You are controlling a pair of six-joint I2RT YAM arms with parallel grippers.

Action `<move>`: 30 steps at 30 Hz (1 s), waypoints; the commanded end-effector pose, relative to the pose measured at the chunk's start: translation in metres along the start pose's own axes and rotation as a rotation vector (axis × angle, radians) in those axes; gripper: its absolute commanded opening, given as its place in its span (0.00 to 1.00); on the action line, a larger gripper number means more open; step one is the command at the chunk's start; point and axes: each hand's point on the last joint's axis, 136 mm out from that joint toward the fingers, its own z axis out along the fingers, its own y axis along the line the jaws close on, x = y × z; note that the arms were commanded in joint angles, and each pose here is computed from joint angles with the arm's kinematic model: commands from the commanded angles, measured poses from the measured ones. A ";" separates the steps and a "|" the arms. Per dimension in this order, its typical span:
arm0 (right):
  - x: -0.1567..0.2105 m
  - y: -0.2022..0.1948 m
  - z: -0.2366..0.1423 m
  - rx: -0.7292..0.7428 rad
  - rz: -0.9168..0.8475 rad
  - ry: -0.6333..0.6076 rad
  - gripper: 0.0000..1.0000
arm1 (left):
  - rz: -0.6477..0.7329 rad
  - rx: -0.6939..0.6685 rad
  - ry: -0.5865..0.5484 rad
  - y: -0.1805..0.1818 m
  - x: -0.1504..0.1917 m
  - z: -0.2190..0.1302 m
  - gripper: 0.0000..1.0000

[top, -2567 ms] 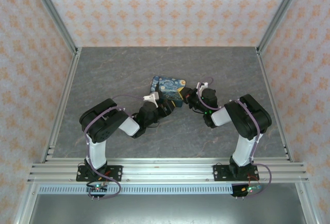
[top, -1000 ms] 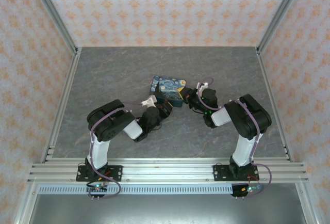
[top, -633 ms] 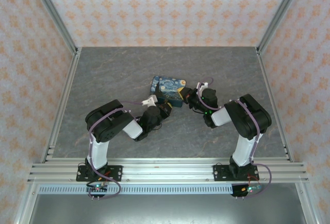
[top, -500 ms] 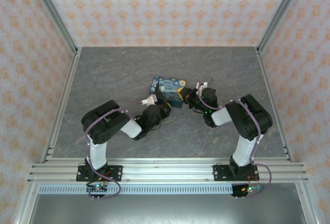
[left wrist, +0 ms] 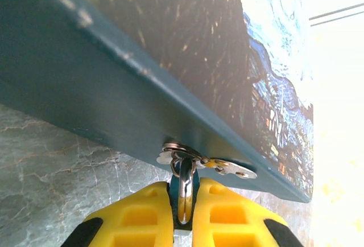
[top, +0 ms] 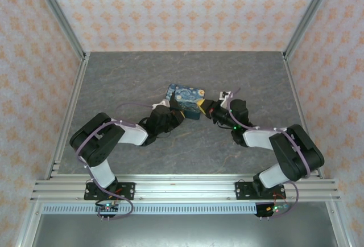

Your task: Unlock a padlock with a key

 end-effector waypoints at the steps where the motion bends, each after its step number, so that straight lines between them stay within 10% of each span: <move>1: 0.028 -0.011 -0.007 0.022 -0.025 0.063 0.00 | 0.001 0.088 0.066 -0.029 0.000 -0.004 0.00; 30: 0.045 -0.053 -0.022 0.058 0.085 -0.038 0.00 | -0.113 0.230 0.104 -0.058 -0.005 -0.019 0.00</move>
